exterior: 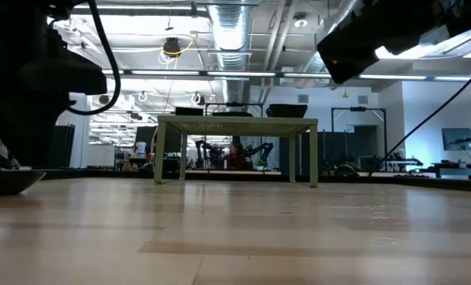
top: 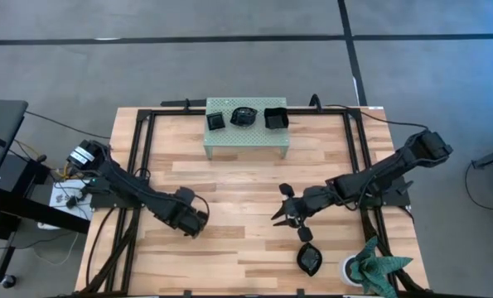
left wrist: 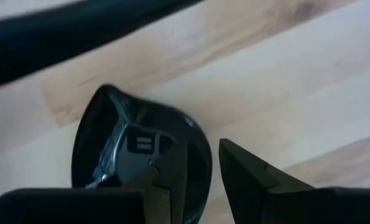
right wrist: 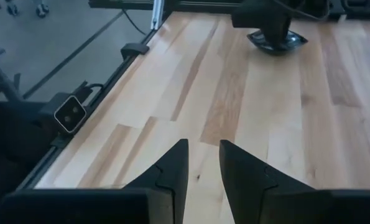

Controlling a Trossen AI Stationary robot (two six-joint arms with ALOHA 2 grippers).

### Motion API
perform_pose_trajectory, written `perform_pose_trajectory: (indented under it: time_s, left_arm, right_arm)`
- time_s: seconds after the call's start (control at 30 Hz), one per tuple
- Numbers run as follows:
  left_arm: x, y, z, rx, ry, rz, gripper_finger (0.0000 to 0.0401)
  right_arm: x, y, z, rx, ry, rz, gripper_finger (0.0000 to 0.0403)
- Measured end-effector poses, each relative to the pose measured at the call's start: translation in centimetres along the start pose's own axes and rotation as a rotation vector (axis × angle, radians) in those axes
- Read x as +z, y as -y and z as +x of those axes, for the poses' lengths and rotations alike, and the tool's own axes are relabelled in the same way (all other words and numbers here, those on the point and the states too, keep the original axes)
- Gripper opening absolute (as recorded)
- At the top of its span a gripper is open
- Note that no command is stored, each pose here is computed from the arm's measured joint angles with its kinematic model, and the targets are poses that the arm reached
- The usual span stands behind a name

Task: Pick & Place Mini shaped plates
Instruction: Stack the black leaf shape plate on top of the black leaf shape plate on the shelf

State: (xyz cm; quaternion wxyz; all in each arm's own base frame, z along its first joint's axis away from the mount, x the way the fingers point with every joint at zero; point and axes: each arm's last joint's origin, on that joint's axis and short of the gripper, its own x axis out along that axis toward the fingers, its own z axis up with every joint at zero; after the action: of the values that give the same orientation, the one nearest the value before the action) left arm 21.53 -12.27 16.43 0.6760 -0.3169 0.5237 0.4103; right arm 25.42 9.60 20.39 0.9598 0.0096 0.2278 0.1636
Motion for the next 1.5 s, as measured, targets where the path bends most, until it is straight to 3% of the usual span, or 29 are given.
perform_pose_trajectory:
  time_s: [0.37,1.0,1.5]
  left_arm:
    - [0.2,0.3,0.1,-0.034,0.047,-0.037,0.0095]
    - [0.0,0.3,0.3,-0.024,0.024,-0.033,0.0095]
    - [-0.6,-1.4,2.2,0.046,0.004,-0.071,0.0083]
  right_arm:
    - [0.0,-0.1,0.0,0.002,0.0,-0.085,0.0086]
    - [0.0,-0.2,0.0,0.006,-0.001,-0.089,0.0086]
    - [0.1,-0.1,0.0,0.004,0.011,-0.054,0.0086]
